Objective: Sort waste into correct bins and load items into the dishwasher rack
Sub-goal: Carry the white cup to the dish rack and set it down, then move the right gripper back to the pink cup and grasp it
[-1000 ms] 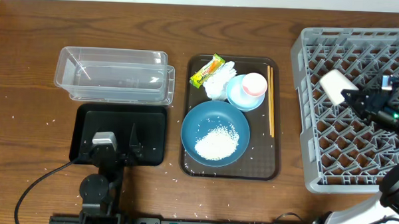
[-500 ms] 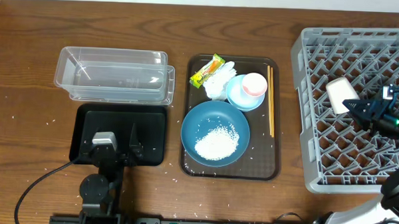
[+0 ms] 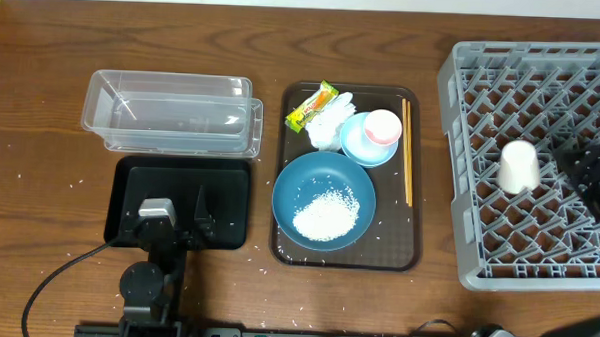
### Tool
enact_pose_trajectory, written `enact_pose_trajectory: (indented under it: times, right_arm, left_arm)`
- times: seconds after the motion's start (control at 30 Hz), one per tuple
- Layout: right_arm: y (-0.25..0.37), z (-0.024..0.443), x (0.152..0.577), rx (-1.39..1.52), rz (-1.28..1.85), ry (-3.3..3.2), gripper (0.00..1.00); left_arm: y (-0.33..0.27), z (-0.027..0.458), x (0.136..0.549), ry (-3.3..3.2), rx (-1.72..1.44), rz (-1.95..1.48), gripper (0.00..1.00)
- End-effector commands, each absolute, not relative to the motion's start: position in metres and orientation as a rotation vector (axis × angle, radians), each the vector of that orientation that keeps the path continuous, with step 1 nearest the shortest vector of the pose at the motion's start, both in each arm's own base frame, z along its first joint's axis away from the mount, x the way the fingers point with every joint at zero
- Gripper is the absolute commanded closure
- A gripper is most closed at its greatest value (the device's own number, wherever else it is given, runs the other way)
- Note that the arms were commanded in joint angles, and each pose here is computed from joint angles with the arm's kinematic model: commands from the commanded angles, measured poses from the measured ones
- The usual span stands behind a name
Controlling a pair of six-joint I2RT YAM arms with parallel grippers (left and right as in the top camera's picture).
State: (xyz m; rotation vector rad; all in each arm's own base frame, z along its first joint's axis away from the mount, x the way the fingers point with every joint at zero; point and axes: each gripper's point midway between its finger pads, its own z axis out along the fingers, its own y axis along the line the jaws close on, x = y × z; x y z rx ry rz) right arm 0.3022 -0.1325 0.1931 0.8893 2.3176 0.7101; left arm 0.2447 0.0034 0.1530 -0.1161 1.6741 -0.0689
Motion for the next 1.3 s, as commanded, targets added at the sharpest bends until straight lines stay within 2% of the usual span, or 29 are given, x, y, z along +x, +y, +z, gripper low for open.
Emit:
enact_pose_trajectory:
  times: [0.0,0.17,0.27,0.33,0.53,0.7,0.87,1.0,1.17,1.27]
  right_arm:
    - [-0.135,0.209,0.292,0.939,0.607,2.287,0.32]
    - [-0.114,0.240,0.294,0.793,0.556,2.247,0.43]
    - [-0.099,0.245,0.298,0.720,0.535,2.264,0.55]
    - [-0.083,0.245,0.303,0.661,0.558,2.288,0.57]
    - [-0.001,0.244,0.314,0.304,0.639,2.398,0.46]
    - [0.052,0.233,0.325,0.137,0.488,2.470,0.34]
    - [0.121,0.234,0.334,-0.085,0.519,2.485,0.31]
    - [0.151,0.228,0.342,-0.212,0.489,2.592,0.31]
    - [0.165,0.217,0.372,-0.279,0.272,2.705,0.35]
    - [0.168,0.208,0.401,-0.274,0.109,2.677,0.30]
  left_arm:
    - [0.006,0.136,0.244,1.722,-0.126,-0.049,0.03]
    - [0.006,0.136,0.244,1.722,-0.126,-0.049,0.03]
    - [0.006,0.136,0.244,1.722,-0.126,-0.049,0.04]
    - [0.006,0.136,0.244,1.722,-0.126,-0.049,0.04]
    - [0.006,0.136,0.244,1.722,-0.126,-0.049,0.04]
    - [0.006,0.136,0.244,1.722,-0.126,-0.049,0.04]
    - [0.006,0.136,0.244,1.722,-0.126,-0.049,0.04]
    - [0.006,0.136,0.244,1.722,-0.125,-0.048,0.03]
    - [0.006,0.136,0.244,1.722,-0.126,-0.049,0.03]
    - [0.006,0.136,0.244,1.722,-0.126,-0.049,0.03]
